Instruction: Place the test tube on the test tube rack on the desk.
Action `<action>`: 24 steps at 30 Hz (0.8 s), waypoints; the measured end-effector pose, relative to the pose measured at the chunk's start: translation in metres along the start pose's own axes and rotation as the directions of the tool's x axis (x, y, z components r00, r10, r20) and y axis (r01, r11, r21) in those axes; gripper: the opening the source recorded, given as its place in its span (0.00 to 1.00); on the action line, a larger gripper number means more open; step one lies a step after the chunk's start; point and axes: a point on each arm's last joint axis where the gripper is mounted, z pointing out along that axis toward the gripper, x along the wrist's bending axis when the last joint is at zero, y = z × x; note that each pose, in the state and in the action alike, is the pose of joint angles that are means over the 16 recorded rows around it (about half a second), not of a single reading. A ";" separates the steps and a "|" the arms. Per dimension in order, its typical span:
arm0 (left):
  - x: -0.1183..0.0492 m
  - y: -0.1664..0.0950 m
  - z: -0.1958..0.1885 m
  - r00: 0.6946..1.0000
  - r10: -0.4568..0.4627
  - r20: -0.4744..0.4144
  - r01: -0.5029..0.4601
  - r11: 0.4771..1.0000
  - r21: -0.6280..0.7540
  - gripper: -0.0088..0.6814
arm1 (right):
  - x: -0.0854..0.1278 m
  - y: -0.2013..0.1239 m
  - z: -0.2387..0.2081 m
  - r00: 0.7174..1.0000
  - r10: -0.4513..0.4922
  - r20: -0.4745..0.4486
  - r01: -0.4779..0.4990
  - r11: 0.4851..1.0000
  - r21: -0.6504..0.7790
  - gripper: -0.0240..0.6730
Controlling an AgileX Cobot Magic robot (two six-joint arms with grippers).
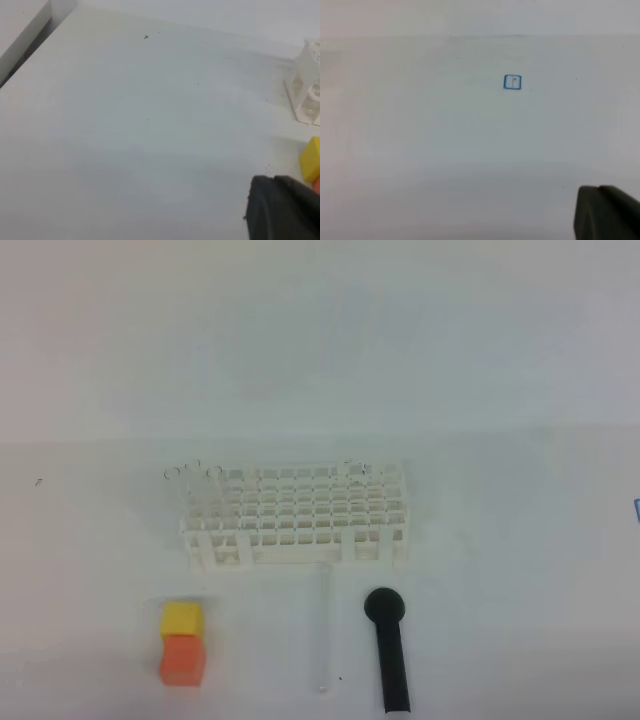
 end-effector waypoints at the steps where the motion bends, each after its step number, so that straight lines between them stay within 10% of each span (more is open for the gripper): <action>1: 0.000 0.000 0.000 1.000 0.000 0.000 0.000 1.000 0.000 0.01 | 0.000 0.000 0.000 1.000 0.001 0.000 -0.001 1.000 0.000 0.03; 24: 0.000 0.000 0.000 1.000 0.000 0.000 0.000 1.000 0.002 0.01 | 0.000 0.000 0.000 1.000 0.009 0.000 -0.009 1.000 0.000 0.03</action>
